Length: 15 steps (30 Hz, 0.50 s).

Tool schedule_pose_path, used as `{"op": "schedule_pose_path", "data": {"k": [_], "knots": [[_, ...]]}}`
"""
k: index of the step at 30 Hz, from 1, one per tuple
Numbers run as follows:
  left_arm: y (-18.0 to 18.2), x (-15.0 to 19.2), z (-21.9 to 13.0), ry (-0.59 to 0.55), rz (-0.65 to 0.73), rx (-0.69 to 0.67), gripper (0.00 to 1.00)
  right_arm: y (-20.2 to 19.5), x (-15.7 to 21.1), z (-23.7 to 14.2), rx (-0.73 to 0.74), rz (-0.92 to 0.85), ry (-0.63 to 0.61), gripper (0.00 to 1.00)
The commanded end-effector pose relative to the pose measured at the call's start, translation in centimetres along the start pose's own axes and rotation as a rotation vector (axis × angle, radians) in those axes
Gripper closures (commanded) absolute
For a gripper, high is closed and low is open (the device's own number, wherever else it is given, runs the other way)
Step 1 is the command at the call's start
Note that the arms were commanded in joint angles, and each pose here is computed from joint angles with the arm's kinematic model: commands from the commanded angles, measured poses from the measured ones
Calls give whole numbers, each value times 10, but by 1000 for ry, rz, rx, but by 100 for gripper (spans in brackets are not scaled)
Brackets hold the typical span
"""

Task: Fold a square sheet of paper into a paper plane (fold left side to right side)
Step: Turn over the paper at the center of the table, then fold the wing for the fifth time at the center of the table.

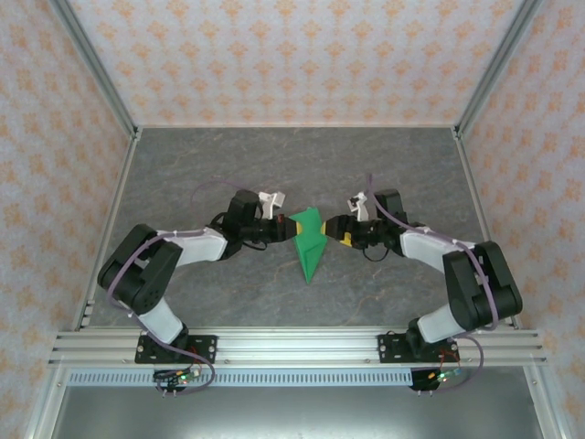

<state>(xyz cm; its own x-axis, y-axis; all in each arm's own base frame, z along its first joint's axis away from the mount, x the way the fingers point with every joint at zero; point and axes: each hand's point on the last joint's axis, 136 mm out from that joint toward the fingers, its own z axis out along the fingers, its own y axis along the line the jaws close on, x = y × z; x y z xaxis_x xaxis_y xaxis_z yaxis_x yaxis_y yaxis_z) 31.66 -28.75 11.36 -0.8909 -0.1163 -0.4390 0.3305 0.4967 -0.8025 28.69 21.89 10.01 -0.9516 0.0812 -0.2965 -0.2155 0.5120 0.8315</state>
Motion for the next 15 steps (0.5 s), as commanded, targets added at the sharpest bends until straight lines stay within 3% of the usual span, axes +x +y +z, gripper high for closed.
{"op": "schedule_pose_path", "data": {"k": [1, 10, 15], "knots": [[-27, 9, -12, 60, 117, 94, 100, 35, -23, 0, -145, -183, -24, 24], [-30, 16, -14, 99, 141, 105, 100, 50, -13, 0, -263, -229, 43, 38], [-30, 11, -12, 88, 140, 104, 100, 43, 0, 1, -259, -200, 102, 52]]}}
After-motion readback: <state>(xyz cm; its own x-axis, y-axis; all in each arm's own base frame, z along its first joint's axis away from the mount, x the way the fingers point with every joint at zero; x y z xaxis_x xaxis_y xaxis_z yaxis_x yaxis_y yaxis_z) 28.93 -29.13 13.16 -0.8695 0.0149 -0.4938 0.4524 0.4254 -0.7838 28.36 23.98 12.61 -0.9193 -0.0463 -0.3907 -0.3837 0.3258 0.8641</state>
